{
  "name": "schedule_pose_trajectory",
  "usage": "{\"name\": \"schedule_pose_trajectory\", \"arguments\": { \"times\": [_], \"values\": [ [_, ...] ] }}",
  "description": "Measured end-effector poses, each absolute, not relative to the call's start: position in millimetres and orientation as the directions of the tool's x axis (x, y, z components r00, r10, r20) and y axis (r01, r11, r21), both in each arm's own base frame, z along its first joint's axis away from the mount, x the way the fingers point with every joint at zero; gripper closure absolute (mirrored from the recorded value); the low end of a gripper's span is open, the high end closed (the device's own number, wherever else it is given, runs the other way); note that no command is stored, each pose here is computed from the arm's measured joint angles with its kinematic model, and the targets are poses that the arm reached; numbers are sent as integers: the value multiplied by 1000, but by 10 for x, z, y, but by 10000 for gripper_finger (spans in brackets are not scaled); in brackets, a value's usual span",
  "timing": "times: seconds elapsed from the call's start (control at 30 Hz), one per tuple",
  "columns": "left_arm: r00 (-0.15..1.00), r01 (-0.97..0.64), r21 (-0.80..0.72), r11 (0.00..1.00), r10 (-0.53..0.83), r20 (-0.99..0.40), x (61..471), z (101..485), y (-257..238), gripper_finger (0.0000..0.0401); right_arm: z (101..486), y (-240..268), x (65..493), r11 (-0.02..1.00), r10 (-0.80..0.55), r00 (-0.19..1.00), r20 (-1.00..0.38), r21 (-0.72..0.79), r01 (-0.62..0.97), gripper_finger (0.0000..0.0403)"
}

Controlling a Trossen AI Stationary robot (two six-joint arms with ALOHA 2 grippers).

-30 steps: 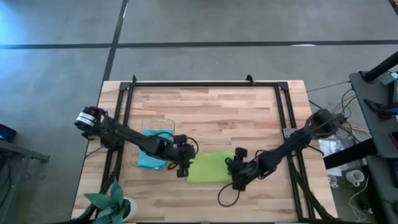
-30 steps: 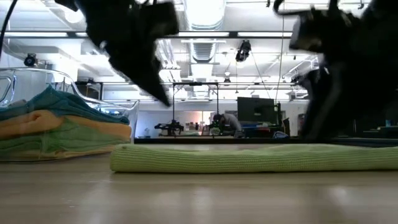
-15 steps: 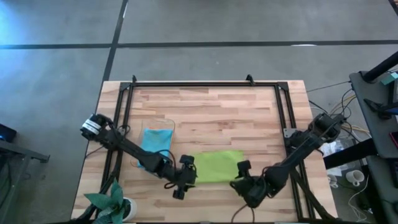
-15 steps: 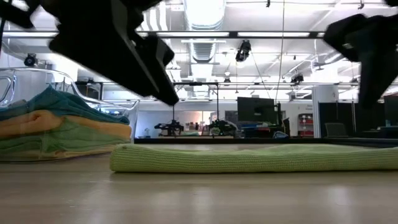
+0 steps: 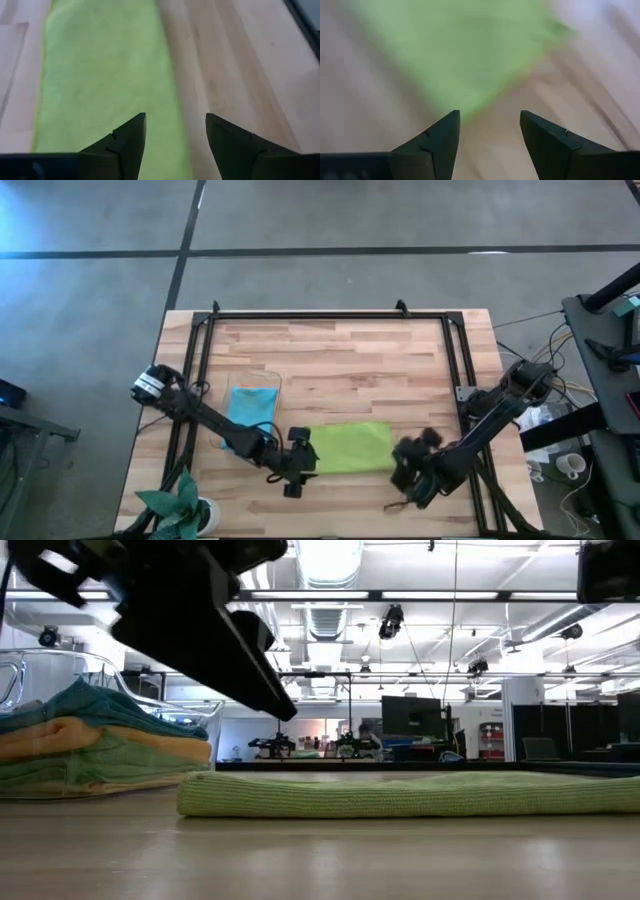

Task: Fold microfiber towels
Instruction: Fold the green microfiber towel on the table

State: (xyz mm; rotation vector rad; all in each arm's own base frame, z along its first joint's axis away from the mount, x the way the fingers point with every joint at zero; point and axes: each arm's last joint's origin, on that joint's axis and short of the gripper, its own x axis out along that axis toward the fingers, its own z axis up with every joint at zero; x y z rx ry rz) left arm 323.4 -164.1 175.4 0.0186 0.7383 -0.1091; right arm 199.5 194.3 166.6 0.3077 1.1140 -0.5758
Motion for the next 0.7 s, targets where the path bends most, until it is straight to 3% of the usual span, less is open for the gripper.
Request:
{"name": "schedule_pose_trajectory", "arguments": {
  "times": [0.1, 0.27, 0.4, 0.7],
  "values": [
    [736, 97, -18, 995, -84, -672, 3255, 1755, -1601, 211, 1681, 1809, 1858, 610, -342, 272, -899, 7, 793, 197],
    [729, 76, -32, 997, -77, -680, 3241, 1721, -1578, 211, 1590, 1702, 1859, 377, -253, 346, -903, 237, 895, 197],
    [717, 12, -88, 996, -70, -693, 3214, 1671, -1557, 211, 1504, 1627, 1969, 303, -165, 364, -917, 304, 903, 197],
    [634, 12, -132, 991, -109, -765, 3049, 1410, -1496, 233, 1420, 1408, 2134, 213, -104, 323, -941, 296, 931, 197]
  ]
}}
